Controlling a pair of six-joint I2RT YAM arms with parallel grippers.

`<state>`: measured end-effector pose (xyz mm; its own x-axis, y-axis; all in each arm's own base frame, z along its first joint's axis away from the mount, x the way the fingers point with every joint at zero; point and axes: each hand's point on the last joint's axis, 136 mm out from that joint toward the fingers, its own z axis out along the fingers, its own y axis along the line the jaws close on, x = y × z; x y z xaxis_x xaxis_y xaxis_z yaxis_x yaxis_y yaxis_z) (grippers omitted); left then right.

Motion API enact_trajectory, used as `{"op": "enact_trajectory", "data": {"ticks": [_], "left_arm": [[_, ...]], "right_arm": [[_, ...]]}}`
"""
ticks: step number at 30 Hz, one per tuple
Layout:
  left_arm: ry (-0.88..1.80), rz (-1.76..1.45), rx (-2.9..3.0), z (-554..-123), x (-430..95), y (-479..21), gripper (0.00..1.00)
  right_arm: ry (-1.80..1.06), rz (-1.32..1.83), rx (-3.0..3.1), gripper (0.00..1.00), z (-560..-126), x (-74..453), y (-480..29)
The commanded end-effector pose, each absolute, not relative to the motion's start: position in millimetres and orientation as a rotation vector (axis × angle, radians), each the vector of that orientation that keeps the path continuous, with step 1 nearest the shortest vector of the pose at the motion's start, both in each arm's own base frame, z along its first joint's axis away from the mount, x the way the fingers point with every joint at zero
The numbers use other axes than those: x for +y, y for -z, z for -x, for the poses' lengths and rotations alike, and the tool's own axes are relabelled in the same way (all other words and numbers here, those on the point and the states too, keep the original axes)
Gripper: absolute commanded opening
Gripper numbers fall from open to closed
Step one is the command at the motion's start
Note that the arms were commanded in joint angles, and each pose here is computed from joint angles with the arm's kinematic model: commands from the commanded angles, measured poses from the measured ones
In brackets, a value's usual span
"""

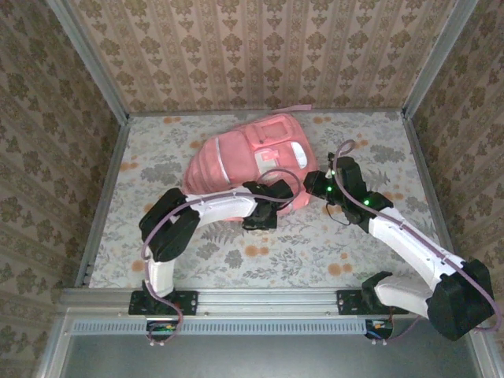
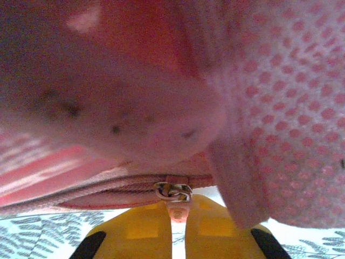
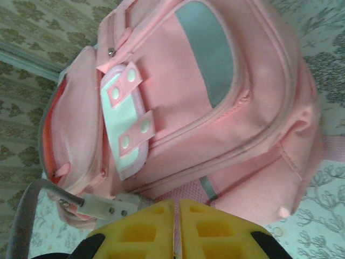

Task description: Pack the student bag

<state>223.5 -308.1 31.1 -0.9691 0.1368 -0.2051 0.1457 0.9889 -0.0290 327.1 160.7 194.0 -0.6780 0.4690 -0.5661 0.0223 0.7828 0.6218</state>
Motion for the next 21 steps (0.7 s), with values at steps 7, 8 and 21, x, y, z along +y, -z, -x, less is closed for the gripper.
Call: {"op": "enact_trajectory", "data": {"ticks": [7,8,21], "left_arm": [[0.006,-0.314,2.872,-220,-272,-40,0.00],[0.006,-0.321,2.862,-220,-270,-42,0.00],[0.228,-0.427,2.783,-219,-289,-58,0.00]], "right_arm": [[-0.866,-0.270,2.283,0.20,-311,179,-178],[-0.859,-0.302,2.309,0.23,-307,179,-170],[-1.118,-0.893,2.350,0.55,-275,220,-109]]}}
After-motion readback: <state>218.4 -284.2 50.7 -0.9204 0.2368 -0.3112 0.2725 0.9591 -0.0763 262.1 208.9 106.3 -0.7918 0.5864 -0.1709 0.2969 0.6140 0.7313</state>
